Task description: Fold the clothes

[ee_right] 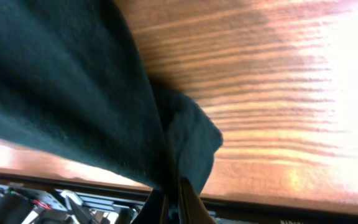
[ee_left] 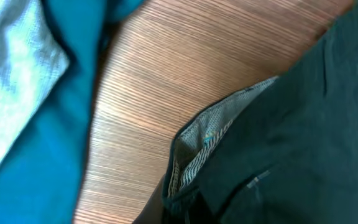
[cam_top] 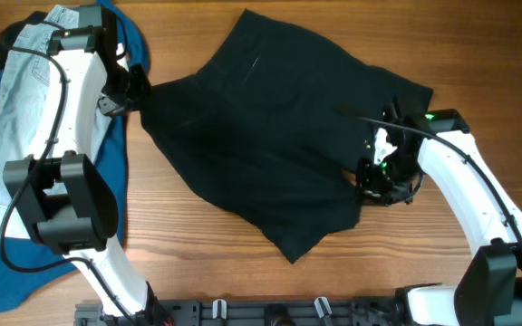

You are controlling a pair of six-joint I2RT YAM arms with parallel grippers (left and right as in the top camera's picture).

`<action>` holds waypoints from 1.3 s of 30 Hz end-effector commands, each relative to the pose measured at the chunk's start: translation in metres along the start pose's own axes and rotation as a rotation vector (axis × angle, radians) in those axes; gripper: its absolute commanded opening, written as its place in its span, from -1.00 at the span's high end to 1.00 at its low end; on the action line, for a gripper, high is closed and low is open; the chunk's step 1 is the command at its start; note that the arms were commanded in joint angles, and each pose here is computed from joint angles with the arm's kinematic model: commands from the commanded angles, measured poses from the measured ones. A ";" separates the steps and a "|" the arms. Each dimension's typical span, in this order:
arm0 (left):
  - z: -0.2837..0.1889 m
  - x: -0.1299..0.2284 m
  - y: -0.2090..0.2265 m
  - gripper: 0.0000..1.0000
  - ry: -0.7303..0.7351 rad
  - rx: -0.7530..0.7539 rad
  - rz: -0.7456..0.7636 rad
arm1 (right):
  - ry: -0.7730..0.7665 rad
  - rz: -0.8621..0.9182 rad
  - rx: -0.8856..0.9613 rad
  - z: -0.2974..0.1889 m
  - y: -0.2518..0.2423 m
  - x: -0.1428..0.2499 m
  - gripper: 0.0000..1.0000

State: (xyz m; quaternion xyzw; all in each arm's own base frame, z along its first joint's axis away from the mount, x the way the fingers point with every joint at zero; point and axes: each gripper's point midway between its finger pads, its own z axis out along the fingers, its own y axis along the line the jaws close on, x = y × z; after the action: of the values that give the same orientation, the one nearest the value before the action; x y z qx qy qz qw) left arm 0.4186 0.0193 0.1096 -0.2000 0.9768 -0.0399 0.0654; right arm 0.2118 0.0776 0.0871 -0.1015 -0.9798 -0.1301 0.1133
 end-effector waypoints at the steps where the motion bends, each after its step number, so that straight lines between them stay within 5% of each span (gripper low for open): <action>1: 0.001 -0.001 0.022 0.92 -0.014 -0.071 -0.032 | -0.036 0.065 0.137 -0.004 -0.024 -0.007 0.90; 3: 0.002 -0.001 0.024 0.92 -0.015 -0.076 -0.032 | -0.055 0.073 0.128 -0.004 -0.022 -0.012 0.86; 4: 0.002 -0.001 0.024 0.92 -0.017 -0.077 -0.032 | -0.057 0.072 0.130 -0.004 -0.023 -0.012 0.66; 6: 0.002 -0.002 0.023 0.92 -0.019 -0.076 -0.032 | -0.070 0.072 0.164 -0.005 -0.029 -0.014 -0.09; 7: 0.002 -0.002 0.023 0.92 -0.019 -0.076 -0.032 | -0.075 0.073 0.167 -0.005 -0.029 -0.015 -0.22; 10: 0.003 -0.002 0.021 0.92 -0.024 -0.073 -0.026 | -0.128 0.087 0.130 -0.011 -0.026 -0.030 -0.25; 12: 0.003 -0.005 0.016 0.46 -0.038 -0.063 -0.018 | -0.197 0.064 0.077 -0.019 -0.017 -0.049 -0.25; 13: 0.003 -0.006 0.014 0.07 -0.043 -0.060 -0.015 | -0.234 0.034 0.051 -0.021 -0.011 -0.058 -0.25; 14: 0.003 -0.010 0.004 -0.55 -0.069 -0.040 0.003 | -0.294 0.006 0.027 -0.022 -0.003 -0.075 -0.21; 17: 0.002 -0.017 -0.015 -0.99 -0.107 0.008 0.071 | -0.289 0.001 0.029 -0.013 0.000 -0.084 -0.21; 27: -0.042 -0.036 -0.053 -1.00 -0.238 0.064 0.179 | -0.147 0.042 0.123 0.056 -0.024 -0.109 -0.21; 39: -0.043 -0.040 -0.055 -1.00 -0.253 0.068 0.180 | -0.316 0.184 0.235 0.092 -0.059 -0.204 -0.08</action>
State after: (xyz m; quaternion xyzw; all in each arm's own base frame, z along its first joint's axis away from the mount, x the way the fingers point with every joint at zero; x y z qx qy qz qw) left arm 0.4645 -0.0107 0.1432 -0.1238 0.9768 -0.0364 0.1712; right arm 0.3782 0.0328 -0.0060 -0.1835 -0.9810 -0.0323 -0.0544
